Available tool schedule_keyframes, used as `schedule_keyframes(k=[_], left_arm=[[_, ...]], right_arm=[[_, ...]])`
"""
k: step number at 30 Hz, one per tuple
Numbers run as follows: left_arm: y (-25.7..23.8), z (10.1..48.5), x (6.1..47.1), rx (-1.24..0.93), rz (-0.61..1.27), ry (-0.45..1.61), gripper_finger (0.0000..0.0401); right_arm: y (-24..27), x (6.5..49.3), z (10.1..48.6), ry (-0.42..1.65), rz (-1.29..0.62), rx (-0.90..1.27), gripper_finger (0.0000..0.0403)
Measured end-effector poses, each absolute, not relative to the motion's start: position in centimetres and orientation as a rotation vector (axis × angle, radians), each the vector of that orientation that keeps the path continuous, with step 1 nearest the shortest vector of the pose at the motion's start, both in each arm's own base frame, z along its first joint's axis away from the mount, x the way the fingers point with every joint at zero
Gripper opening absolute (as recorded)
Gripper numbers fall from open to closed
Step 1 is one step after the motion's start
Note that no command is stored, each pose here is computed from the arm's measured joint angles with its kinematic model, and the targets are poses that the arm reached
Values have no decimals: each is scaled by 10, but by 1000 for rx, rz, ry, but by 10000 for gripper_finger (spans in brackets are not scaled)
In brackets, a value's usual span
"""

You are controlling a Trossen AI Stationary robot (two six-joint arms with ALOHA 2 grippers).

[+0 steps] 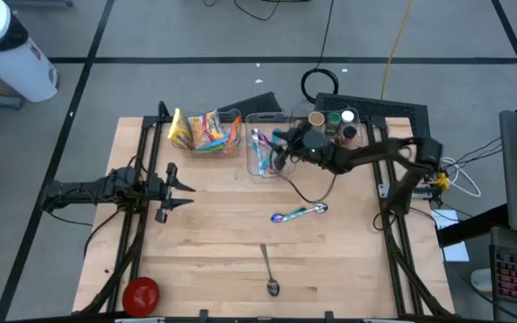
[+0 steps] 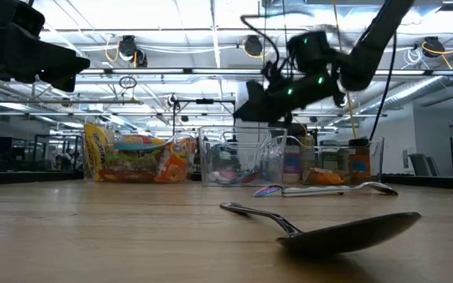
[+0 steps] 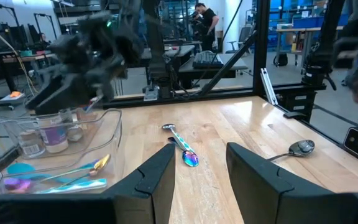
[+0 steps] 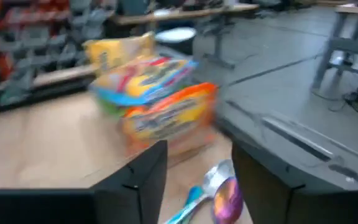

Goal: Pick & Place Food Item
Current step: Put the blue spoon into the middle transparent bin

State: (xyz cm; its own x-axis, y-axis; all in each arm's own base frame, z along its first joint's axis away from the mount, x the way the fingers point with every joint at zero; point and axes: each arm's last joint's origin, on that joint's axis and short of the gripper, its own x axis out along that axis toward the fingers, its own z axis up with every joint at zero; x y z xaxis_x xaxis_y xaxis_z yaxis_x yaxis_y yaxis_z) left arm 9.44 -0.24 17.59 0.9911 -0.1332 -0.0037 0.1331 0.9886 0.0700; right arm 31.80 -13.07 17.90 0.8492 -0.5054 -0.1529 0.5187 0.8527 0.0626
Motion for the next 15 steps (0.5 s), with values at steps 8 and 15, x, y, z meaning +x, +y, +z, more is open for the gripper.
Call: schedule_keyframes(k=[8,15], left_arm=[[-2,176,94,70,-134,-1,152],[-2,176,94,70,-134,-1,152]], right_arm=[[-50,298,233,292,-300,-38,191],[15,276,234,490,-98,4,176]])
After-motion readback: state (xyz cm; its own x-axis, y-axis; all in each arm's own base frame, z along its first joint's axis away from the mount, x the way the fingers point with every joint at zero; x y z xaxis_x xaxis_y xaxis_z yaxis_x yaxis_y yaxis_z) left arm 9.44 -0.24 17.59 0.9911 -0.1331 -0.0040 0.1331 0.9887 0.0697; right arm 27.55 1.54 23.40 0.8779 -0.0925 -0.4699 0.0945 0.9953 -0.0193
